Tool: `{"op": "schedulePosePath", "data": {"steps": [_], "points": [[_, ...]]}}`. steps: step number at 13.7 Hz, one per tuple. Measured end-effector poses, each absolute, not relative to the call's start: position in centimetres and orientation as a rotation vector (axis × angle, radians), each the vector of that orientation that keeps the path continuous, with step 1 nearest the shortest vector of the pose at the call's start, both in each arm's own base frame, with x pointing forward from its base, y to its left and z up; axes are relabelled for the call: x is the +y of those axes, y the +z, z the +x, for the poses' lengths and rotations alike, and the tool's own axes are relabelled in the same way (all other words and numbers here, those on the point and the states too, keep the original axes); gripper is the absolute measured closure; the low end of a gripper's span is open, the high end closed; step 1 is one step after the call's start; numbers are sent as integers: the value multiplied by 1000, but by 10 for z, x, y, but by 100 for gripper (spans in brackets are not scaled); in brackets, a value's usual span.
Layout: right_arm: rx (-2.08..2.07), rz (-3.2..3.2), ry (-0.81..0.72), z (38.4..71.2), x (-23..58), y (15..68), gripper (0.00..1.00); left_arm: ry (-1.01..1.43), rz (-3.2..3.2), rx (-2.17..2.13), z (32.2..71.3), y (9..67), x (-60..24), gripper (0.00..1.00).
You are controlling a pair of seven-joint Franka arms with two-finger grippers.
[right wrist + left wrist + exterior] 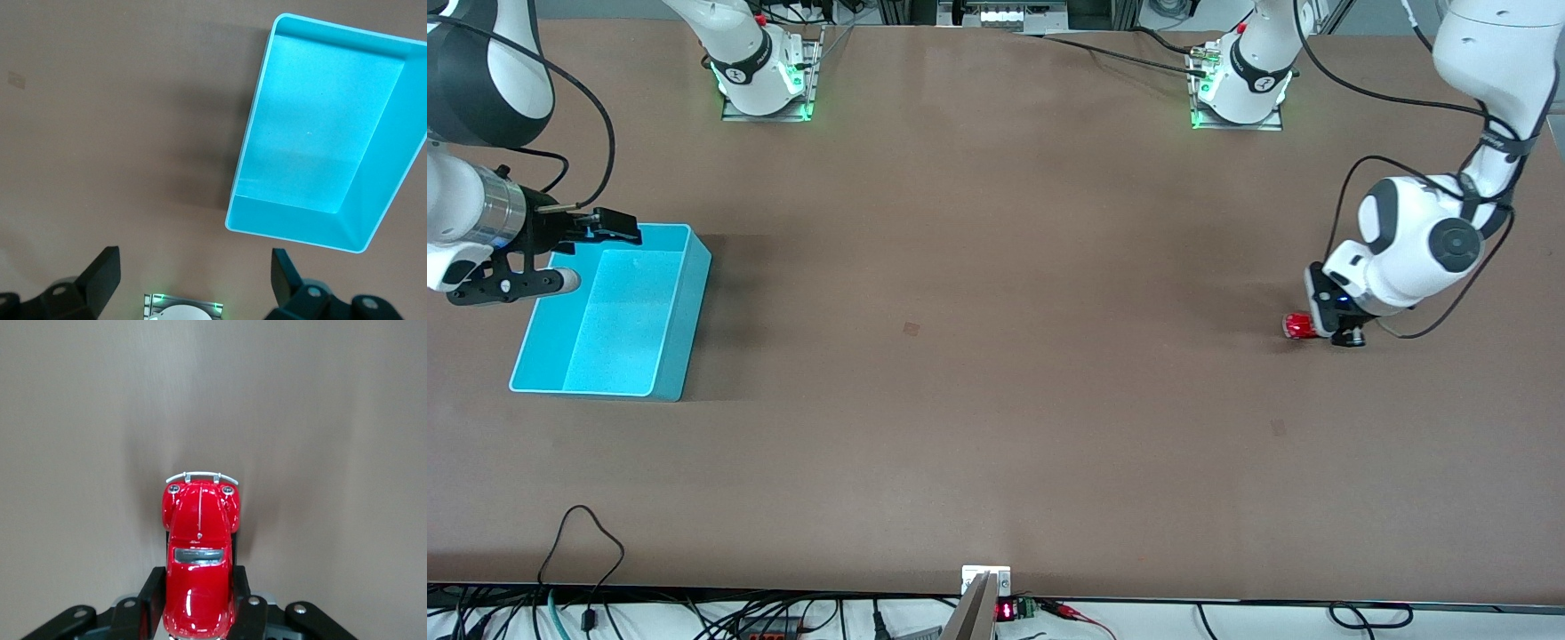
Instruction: Wind red beetle toy and store in blue box
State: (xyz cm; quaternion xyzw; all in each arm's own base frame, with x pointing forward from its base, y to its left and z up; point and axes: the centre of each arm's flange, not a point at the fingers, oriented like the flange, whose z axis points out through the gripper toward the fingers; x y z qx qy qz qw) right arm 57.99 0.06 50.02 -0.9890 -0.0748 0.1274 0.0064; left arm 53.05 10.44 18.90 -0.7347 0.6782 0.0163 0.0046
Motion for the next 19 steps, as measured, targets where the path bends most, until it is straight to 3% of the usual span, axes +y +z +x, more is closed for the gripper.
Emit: {"op": "schedulePosePath", "data": {"steps": [7,10,13,19], "points": [[-234,-3094,399,580,1,500,0,32,-2260,2155,518,189,180,56],[-234,-3094,399,580,1,500,0,58,-2295,2180,507,176,187,32],[-234,-3094,399,580,1,500,0,110,-2263,2297,531,211,152,3],[-234,-3094,399,580,0,500,0,204,-2175,2378,566,330,98,0]]}}
